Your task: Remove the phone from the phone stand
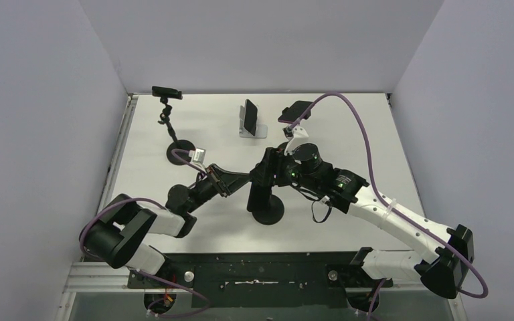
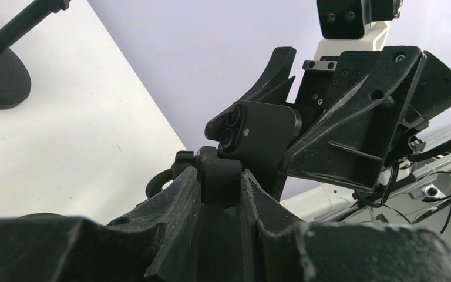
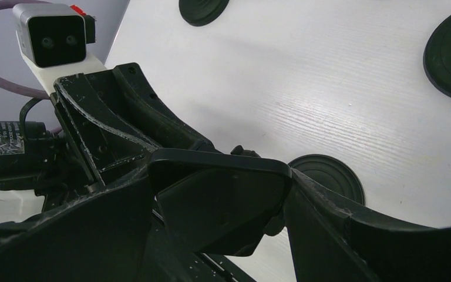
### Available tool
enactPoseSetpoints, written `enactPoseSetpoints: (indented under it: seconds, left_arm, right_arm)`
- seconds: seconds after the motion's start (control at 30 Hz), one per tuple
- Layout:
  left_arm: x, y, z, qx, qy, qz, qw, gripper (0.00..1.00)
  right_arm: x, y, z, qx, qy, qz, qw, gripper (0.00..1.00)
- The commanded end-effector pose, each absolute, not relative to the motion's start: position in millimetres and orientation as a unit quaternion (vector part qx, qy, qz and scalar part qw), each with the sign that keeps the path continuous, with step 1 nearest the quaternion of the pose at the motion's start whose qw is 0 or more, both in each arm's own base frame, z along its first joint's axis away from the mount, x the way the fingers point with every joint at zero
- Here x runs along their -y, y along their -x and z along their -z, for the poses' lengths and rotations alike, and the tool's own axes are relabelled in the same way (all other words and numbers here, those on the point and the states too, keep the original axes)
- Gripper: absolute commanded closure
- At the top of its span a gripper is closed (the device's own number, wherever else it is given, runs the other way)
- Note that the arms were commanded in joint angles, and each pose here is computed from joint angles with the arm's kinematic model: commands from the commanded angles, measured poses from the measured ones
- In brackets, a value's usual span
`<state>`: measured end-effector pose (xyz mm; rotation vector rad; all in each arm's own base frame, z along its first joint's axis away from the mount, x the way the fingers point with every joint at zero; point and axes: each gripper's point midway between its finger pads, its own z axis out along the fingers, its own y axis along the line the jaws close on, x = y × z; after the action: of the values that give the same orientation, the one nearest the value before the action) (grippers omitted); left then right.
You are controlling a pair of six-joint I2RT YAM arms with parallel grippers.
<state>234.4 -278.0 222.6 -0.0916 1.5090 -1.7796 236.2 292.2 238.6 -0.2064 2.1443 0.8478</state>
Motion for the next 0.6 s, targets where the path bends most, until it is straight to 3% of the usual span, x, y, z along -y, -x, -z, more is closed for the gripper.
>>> enactPoseSetpoints:
  seconds: [0.0,0.57]
  left_arm:
    - [273,-255,-219,-0.608,0.045,0.667,0.427,1.0]
    - [302,-248,-220,-0.646,-0.035,0.628,0.433,1.0]
  right_arm:
    - [-285,-235,-249,-0.841,0.088,-0.339,0.413,1.0]
    - [-311,-231,-305,-0.796,0.09,-0.426,0.42,1.0]
